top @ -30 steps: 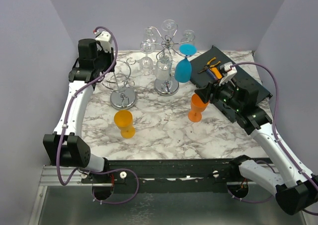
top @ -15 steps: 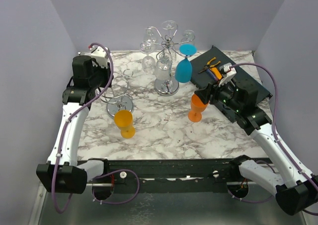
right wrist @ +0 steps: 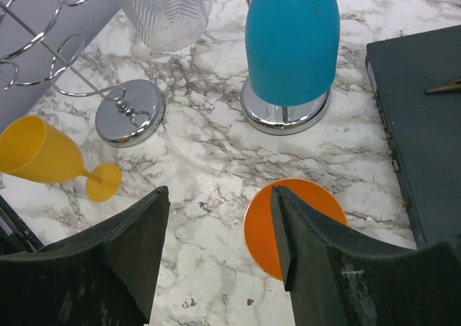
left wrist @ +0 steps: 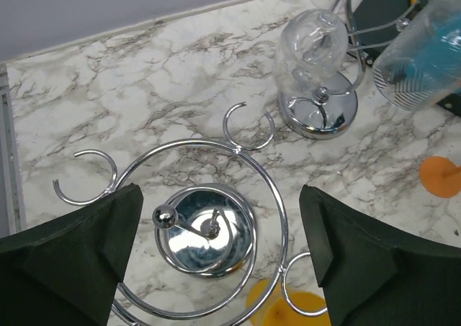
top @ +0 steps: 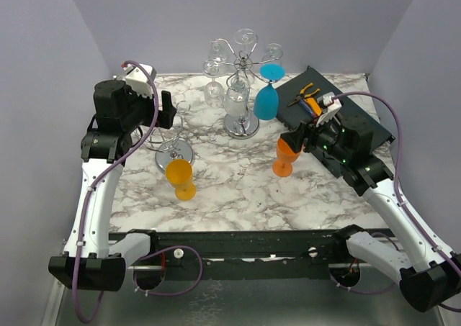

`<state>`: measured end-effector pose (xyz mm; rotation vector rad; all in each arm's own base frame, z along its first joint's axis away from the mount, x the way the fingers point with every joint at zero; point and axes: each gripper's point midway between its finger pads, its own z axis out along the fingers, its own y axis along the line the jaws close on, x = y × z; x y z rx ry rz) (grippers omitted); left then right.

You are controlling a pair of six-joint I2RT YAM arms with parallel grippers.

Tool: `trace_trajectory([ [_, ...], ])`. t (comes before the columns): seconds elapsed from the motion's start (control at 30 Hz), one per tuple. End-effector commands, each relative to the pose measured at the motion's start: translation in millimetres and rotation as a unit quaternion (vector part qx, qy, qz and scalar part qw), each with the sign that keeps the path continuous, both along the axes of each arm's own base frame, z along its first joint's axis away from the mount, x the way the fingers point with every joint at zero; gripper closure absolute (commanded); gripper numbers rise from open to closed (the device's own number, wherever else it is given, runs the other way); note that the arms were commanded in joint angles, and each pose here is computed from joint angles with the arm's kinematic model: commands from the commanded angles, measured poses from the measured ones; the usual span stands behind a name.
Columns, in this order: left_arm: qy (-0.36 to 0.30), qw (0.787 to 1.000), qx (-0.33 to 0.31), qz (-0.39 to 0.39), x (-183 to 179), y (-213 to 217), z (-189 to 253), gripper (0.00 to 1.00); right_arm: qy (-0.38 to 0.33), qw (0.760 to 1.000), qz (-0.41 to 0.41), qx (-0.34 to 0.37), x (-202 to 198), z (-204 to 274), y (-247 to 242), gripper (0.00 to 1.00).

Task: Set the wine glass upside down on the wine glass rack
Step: Adjust the wine rack at the center of the board, then pick up the wine glass at the center of the board.

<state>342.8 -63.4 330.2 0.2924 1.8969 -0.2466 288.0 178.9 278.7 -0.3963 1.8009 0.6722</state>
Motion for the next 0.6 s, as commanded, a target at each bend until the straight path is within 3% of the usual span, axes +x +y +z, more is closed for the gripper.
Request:
trace_trajectory([
  [0.0, 0.033, 0.995, -0.022, -0.092, -51.5, -27.9, 12.1, 0.01, 0.002, 1.0, 0.002, -0.007, -6.6, 3.6, -2.2, 0.35],
  [0.13, 0.06, 0.985, -0.021, -0.163, -98.4, -42.4, 8.2, 0.01, 0.002, 1.0, 0.004, -0.011, -7.5, 5.1, -2.8, 0.33],
  [0.27, 0.084, 0.979, -0.001, -0.183, -129.4, -40.4, -17.8, 0.04, 0.004, 1.0, 0.01, -0.01, -7.9, 7.0, -0.5, 0.33],
  [0.57, 0.108, 0.975, 0.064, -0.183, -150.8, -23.3, -78.8, 0.19, 0.005, 1.0, 0.014, -0.006, -7.7, 10.6, 1.6, 0.34],
])
